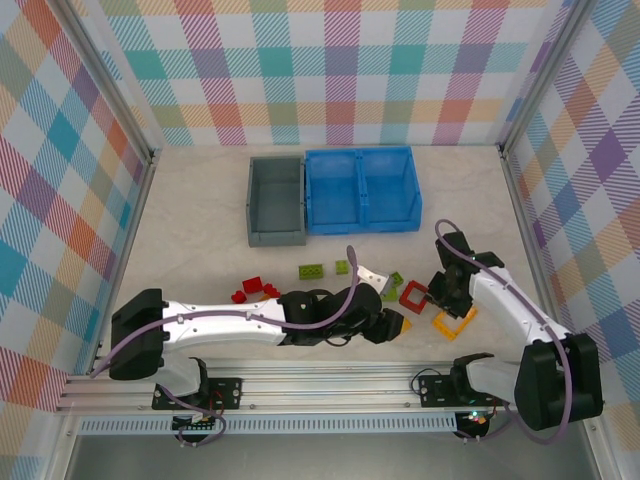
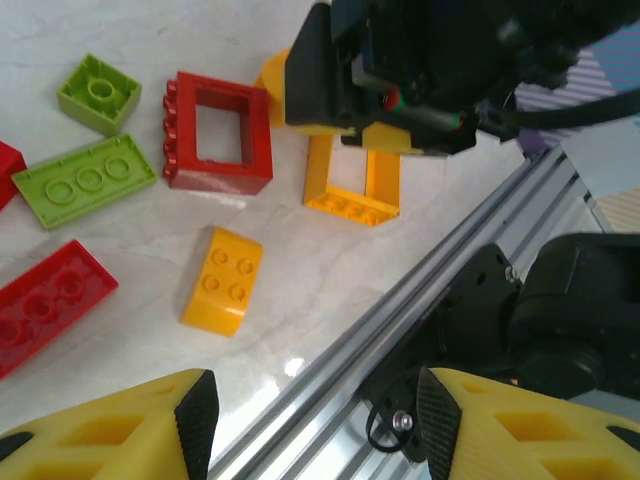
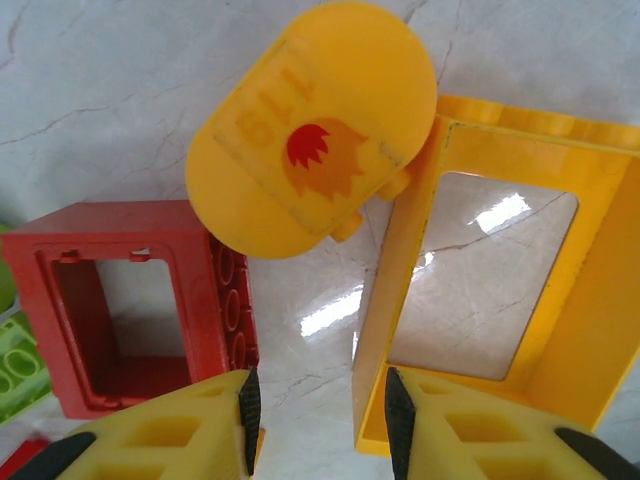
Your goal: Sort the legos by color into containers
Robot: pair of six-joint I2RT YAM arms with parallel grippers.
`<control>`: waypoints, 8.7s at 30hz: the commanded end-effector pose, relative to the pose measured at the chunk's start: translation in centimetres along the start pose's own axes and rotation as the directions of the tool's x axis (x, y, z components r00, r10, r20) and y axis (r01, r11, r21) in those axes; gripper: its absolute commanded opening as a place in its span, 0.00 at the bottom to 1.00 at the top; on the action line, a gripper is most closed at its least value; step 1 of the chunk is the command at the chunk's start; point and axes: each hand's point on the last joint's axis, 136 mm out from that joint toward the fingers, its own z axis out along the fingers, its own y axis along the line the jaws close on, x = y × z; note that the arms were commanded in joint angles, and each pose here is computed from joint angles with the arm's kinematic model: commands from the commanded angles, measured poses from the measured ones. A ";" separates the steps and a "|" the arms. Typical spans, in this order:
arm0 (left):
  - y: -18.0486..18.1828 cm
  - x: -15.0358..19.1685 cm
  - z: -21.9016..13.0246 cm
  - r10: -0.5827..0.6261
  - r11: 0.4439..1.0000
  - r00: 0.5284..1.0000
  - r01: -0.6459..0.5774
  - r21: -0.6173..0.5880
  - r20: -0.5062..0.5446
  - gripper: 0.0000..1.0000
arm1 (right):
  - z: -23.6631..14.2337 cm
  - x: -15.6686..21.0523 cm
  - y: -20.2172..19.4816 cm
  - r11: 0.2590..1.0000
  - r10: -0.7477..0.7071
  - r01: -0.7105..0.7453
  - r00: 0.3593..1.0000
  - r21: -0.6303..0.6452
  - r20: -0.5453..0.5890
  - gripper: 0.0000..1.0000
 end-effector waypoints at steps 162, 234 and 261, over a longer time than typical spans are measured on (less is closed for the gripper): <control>28.5 -5.0 -8.2 -0.650 0.106 0.379 0.904 -0.415 0.659 0.22 | -21.7 10.2 18.4 0.276 -0.504 0.708 0.682 -0.650 0.529 0.66; 6.6 -7.7 -11.7 -0.060 0.990 0.966 0.089 -0.105 0.251 0.74 | 1.3 -1.0 4.1 0.983 -0.147 0.159 0.981 -0.090 0.125 0.17; 11.6 -12.4 -21.8 0.002 0.891 0.864 0.227 -0.394 0.504 0.75 | -4.7 -11.3 36.8 0.740 -0.576 0.658 0.726 -0.138 0.376 0.10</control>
